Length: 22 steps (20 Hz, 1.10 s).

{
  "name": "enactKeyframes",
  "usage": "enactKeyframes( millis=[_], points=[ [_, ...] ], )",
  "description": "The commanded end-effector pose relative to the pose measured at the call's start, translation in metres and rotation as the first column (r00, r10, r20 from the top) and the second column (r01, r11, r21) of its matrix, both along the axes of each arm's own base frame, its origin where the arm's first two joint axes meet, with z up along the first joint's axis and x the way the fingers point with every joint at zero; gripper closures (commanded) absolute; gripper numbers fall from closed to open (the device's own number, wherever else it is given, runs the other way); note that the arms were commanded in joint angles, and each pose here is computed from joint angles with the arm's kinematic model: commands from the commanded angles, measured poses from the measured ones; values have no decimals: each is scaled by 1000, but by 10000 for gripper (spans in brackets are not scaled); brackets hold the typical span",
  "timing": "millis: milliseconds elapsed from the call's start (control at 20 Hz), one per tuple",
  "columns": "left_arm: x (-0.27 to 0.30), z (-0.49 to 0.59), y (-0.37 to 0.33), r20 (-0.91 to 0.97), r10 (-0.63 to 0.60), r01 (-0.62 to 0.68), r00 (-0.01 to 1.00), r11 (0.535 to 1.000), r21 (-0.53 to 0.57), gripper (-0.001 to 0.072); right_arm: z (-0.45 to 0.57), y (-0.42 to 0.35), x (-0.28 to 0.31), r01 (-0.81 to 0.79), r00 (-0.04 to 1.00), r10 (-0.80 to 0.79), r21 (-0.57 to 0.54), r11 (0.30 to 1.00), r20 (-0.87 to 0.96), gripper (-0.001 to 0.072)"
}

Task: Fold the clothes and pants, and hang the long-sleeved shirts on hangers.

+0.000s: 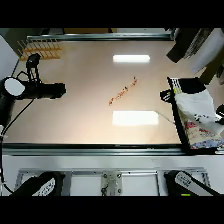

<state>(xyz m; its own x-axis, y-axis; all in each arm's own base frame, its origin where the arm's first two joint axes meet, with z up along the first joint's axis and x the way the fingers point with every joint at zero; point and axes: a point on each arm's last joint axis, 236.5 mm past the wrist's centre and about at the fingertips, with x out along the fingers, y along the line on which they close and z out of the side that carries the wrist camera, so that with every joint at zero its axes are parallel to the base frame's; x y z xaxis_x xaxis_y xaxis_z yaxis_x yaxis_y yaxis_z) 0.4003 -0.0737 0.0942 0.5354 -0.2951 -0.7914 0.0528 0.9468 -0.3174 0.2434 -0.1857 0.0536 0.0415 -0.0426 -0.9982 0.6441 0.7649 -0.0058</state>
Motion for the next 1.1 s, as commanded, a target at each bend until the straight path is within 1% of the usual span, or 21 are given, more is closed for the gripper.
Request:
enactKeyframes(
  millis=[0, 50, 100, 150, 200, 300, 400, 550, 650, 800, 850, 900, 950, 1050],
  points=[
    [0, -1, 0, -2, -1, 1, 1000, 1000, 0, 699, -4, 4, -11, 5, 999, -4, 13, 1000, -40, 600],
    [0, -1, 0, -2, 0, 0, 1000, 1000, 1, 699, -4, 5, -12, 5, 999, -4, 12, 1000, -39, 361],
    [0, -1, 0, -2, 0, 0, 1000, 1000, 1, 699, -2, 6, -11, 3, 1000, -2, 12, 1000, -31, 147],
    [0, -1, 0, -2, -1, 1, 1000, 1000, 1, 699, 2, 7, -8, -1, 1000, 1, 3, 1000, -7, 126],
    [0, -1, 0, -2, 0, 0, 1000, 1000, 1, 699, 10, 8, -2, -9, 999, 9, -18, 1000, 38, 126],
    [0, -1, 0, -2, -1, 1, 1000, 1000, 0, 699, 38, 16, 19, -40, 981, 55, -87, 995, 185, 126],
    [0, -1, 0, -2, 0, 0, 1000, 1000, 0, 699, 72, 44, 46, -99, 924, 138, -125, 987, 357, 125],
    [1, 0, 0, 2, 1, -1, 1000, 1000, 0, 699, 112, 109, 80, -227, 798, 247, -106, 968, 550, 125],
    [0, -1, 0, -2, 1, -1, 1000, 1000, -2, 699, 121, 148, 89, -320, 745, 310, -91, 943, 591, 126],
    [1, 0, 0, 1, 1, -1, 1000, 1000, -1, 699, 120, 185, 92, -424, 708, 391, -89, 901, 588, 136],
    [1, 0, 0, 1, 1, -1, 1000, 1000, -1, 699, 119, 193, 92, -447, 700, 409, -87, 890, 586, 245],
    [1, 0, 0, 1, 1, -1, 1000, 1000, -1, 699, 119, 199, 92, -463, 693, 421, -87, 882, 585, 520],
    [1, 0, 0, 1, 1, -1, 1000, 1000, -1, 699, 119, 202, 92, -471, 689, 427, -86, 878, 586, 686],
    [1, 0, 0, 1, 1, -1, 1000, 1000, -1, 699, 119, 204, 92, -475, 687, 430, -86, 876, 585, 692]
  ],
)
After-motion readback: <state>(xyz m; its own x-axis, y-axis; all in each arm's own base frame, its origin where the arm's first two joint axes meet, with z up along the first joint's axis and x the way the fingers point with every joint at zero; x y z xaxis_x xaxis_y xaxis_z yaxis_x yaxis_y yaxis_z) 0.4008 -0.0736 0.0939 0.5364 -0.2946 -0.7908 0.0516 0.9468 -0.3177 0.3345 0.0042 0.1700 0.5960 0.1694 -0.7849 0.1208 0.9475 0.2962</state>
